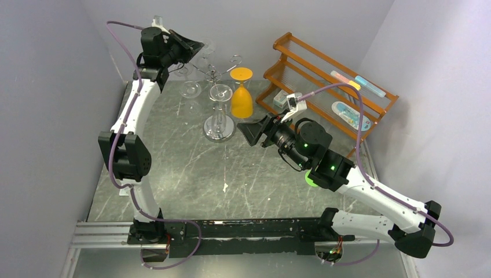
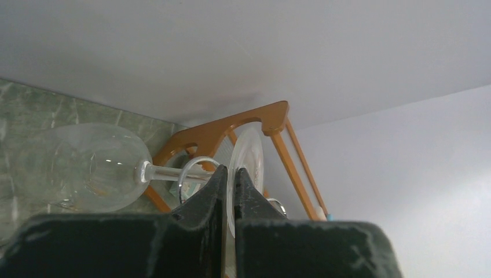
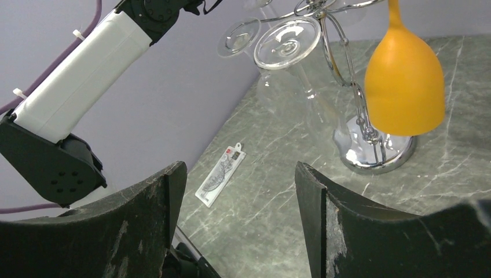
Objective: Place the wine glass upside down on the wine glass rack
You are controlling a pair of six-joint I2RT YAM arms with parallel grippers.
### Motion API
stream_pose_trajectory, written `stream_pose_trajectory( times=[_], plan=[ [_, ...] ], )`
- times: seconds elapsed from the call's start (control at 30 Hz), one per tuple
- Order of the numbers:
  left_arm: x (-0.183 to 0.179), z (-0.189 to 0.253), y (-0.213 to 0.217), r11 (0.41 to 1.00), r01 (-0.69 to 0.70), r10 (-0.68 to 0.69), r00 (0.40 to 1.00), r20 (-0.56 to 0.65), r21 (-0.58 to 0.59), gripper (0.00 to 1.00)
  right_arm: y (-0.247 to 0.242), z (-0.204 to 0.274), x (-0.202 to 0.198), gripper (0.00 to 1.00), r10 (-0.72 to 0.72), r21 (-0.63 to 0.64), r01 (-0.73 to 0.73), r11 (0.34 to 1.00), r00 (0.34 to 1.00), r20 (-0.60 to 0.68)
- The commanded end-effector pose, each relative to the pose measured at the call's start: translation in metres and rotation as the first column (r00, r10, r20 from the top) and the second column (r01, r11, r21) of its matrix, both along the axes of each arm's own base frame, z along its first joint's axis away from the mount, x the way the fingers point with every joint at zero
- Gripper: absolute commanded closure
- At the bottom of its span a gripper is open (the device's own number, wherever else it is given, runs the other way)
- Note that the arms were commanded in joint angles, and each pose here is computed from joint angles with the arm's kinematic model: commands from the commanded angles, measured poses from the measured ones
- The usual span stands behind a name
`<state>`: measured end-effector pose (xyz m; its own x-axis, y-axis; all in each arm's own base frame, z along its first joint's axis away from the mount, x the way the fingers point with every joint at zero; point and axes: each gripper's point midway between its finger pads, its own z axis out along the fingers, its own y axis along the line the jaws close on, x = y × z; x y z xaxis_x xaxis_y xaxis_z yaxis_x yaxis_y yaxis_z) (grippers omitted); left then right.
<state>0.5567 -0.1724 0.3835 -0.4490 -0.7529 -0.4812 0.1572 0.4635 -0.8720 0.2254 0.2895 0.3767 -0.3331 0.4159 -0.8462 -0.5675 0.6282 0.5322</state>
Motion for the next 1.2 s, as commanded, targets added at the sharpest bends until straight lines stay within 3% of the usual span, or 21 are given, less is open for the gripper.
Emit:
stream_pose_trajectory(
  times=[0.0,0.17,0.4,0.73,0.9,1.17],
  plan=[
    [0.0,0.026,0.017,0.994,-0.072,0.065,0.994,0.091,0.081,0.95,-0.005,0.001,0.003,0.28,-0.026,0.01,0.026,1.0,1.0,0.007],
    [-0.001,0.017,0.028,0.975,-0.106,0.093,0.993,0.075,0.195,0.93,-0.003,0.003,0.002,0.28,-0.014,0.031,0.014,0.999,1.0,0.008],
    [-0.003,0.013,0.028,0.972,-0.092,0.081,0.995,0.062,0.217,0.75,0.0,0.003,0.001,0.28,-0.007,0.036,0.007,0.999,1.0,-0.001],
    [-0.007,0.021,0.046,0.944,-0.174,0.162,0.985,0.066,0.28,0.68,-0.008,0.005,0.002,0.28,-0.037,0.041,0.037,0.998,0.999,-0.001],
    [-0.017,0.038,0.06,0.914,-0.233,0.203,0.972,0.122,0.331,0.57,-0.016,0.0,0.009,0.28,-0.091,0.028,0.091,0.995,0.996,0.0],
    [-0.045,0.067,0.069,0.866,-0.261,0.173,0.957,0.234,0.428,0.43,-0.026,-0.038,0.026,0.27,-0.209,-0.102,0.203,0.974,0.977,-0.051]
  ],
)
